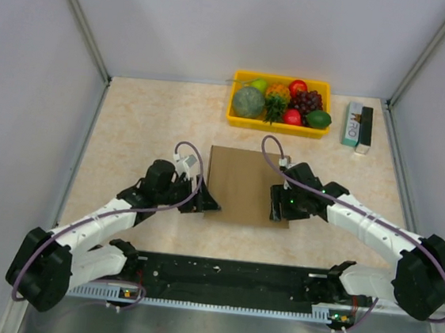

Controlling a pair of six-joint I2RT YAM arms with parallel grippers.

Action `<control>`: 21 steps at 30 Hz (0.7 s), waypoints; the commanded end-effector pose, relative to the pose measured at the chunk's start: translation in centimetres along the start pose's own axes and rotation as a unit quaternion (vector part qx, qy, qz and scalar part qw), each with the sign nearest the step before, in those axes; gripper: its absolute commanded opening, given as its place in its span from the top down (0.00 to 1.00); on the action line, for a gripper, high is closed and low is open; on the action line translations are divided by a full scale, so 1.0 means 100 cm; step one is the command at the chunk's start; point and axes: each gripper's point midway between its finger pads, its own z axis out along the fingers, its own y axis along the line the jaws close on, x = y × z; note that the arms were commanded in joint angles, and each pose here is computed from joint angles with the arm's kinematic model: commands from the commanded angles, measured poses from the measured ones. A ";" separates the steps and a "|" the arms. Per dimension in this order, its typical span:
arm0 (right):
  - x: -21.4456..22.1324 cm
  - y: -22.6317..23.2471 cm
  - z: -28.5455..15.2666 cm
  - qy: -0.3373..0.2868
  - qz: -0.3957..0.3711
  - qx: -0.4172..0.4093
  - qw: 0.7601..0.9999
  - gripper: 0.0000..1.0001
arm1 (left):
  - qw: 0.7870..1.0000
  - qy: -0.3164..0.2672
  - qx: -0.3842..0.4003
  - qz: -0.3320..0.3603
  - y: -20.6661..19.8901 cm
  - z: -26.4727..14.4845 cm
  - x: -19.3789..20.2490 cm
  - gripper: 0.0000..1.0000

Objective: Fold the paper box

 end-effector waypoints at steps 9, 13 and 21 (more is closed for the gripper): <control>-0.027 0.018 -0.007 -0.034 -0.020 -0.024 0.999 0.39 | 0.994 -0.004 -0.053 0.096 0.009 -0.014 -0.007 0.26; -0.027 0.016 -0.006 -0.033 -0.017 -0.024 0.999 0.38 | 0.991 -0.006 -0.084 0.101 0.021 -0.017 -0.006 0.24; -0.036 0.014 -0.014 -0.054 -0.007 -0.029 0.998 0.30 | 0.988 -0.044 -0.096 0.110 0.023 -0.026 -0.013 0.23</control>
